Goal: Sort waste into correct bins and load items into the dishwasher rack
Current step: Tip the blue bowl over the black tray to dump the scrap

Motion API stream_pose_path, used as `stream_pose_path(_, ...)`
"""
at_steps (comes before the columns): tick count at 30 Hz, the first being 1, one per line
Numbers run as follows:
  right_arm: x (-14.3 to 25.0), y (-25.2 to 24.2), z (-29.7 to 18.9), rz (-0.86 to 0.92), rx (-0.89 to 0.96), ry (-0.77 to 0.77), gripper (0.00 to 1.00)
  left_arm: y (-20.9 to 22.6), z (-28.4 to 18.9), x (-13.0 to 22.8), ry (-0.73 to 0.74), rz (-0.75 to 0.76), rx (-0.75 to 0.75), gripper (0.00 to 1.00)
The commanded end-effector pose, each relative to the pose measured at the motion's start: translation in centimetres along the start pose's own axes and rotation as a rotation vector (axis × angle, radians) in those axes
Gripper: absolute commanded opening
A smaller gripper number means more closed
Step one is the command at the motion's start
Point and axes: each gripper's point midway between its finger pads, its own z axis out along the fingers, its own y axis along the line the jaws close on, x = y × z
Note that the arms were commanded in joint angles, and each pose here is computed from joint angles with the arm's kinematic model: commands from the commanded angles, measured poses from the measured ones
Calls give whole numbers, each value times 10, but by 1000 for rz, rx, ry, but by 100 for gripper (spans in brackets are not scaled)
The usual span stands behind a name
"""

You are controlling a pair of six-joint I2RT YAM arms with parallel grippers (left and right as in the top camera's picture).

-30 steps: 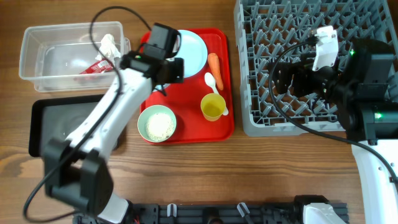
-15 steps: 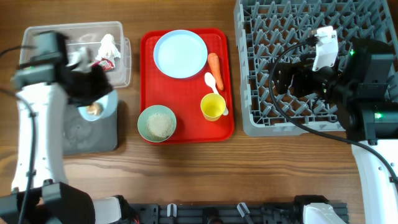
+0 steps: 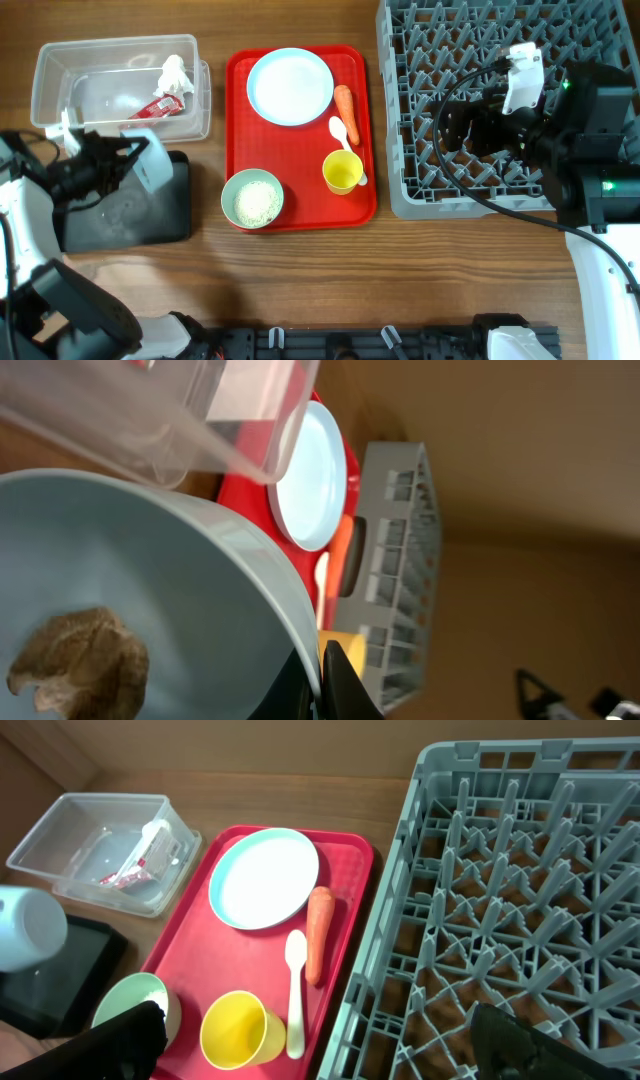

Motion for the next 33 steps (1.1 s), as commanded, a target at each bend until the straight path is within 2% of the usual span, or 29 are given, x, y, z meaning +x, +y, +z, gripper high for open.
stream_pose_path(1, -8, 5, -3, 16, -25, -16, 100, -1, -12, 0, -26, -52, 167, 4)
stream_pose_path(14, -5, 5, -3, 22, -25, -3, 100, 31, -75, -27, -245, -145, 192, 4)
stream_pose_path(21, -6, 5, -3, 20, -25, -6, 100, 33, -83, -28, -267, -163, 199, 4)
stream_pose_path(23, -5, 5, -3, 21, -25, -5, 100, 24, -86, -30, -272, -159, 263, 4)
stream_pose_path(26, -5, 5, -3, 22, -25, -3, 100, -2, -102, -33, -286, -167, 442, 4)
stream_pose_path(28, -5, 5, -3, 22, -25, -3, 100, 0, -106, -37, -285, -232, 449, 4)
stream_pose_path(33, -6, 5, -3, 20, -24, -7, 100, 14, -106, -42, -315, -202, 365, 4)
